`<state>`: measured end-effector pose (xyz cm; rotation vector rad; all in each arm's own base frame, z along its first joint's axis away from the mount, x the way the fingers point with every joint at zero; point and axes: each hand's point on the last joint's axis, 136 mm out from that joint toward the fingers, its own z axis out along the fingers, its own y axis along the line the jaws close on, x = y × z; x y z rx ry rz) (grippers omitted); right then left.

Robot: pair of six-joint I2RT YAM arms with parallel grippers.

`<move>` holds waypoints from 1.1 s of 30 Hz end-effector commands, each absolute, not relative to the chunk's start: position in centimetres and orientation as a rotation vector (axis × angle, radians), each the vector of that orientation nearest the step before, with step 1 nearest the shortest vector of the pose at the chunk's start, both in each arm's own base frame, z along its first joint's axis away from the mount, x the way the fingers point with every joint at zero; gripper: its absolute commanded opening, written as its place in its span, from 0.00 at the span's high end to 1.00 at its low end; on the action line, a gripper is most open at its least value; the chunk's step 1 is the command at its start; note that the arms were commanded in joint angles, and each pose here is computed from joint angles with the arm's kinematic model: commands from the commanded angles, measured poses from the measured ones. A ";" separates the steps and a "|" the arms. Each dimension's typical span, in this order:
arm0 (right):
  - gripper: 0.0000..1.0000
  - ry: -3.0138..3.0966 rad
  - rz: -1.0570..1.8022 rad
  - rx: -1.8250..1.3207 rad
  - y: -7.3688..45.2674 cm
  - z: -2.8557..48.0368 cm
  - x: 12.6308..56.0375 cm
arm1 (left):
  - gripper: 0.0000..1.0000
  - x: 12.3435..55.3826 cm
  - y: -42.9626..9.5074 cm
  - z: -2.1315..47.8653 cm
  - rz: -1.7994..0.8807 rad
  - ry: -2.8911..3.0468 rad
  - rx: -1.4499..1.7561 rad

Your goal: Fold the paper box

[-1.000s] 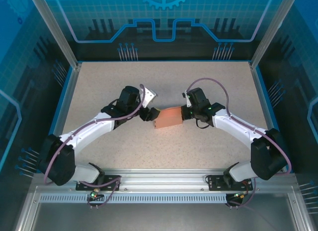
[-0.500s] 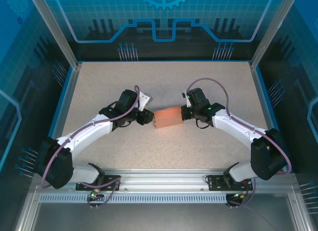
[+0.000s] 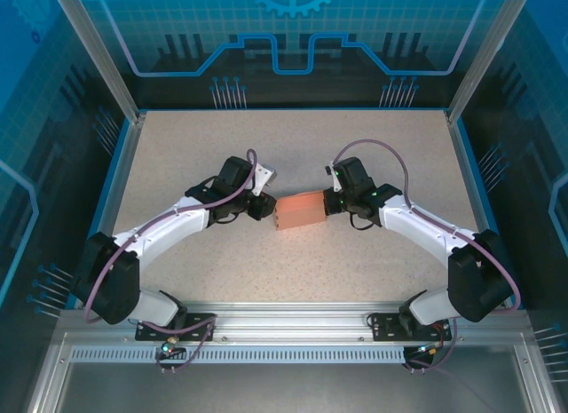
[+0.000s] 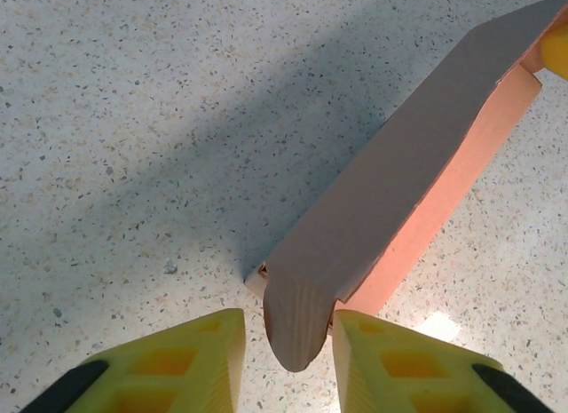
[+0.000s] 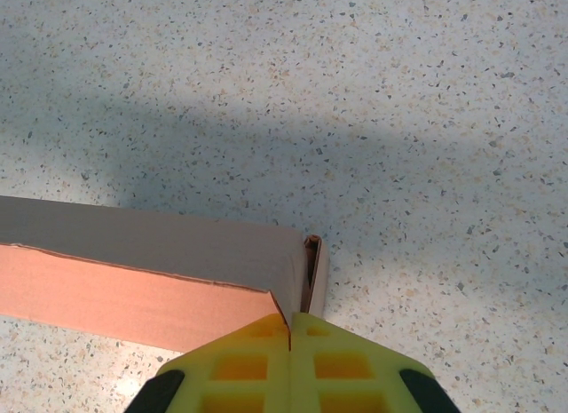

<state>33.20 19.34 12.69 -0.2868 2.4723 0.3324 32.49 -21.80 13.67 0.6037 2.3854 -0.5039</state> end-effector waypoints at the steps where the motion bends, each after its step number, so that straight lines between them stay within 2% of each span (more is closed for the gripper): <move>1: 0.95 2.479 0.345 -0.293 19.8 12.6 32.7 | 0.72 33.3 -22.0 14.4 -0.498 2.365 0.616; 8: 0.95 2.479 0.346 -0.292 19.7 12.6 32.7 | 0.77 33.4 -22.1 14.2 -0.502 2.366 0.613; 18: 0.95 2.477 0.368 -0.277 19.9 12.5 32.4 | 0.89 33.2 -22.3 14.5 -0.544 2.373 0.579; 30: 0.95 2.483 0.373 -0.280 20.2 12.0 32.1 | 1.00 33.0 -23.1 15.7 -0.730 2.410 0.294; 33: 0.95 2.486 0.371 -0.280 20.2 11.8 32.1 | 1.00 33.0 -23.3 15.9 -0.775 2.415 0.234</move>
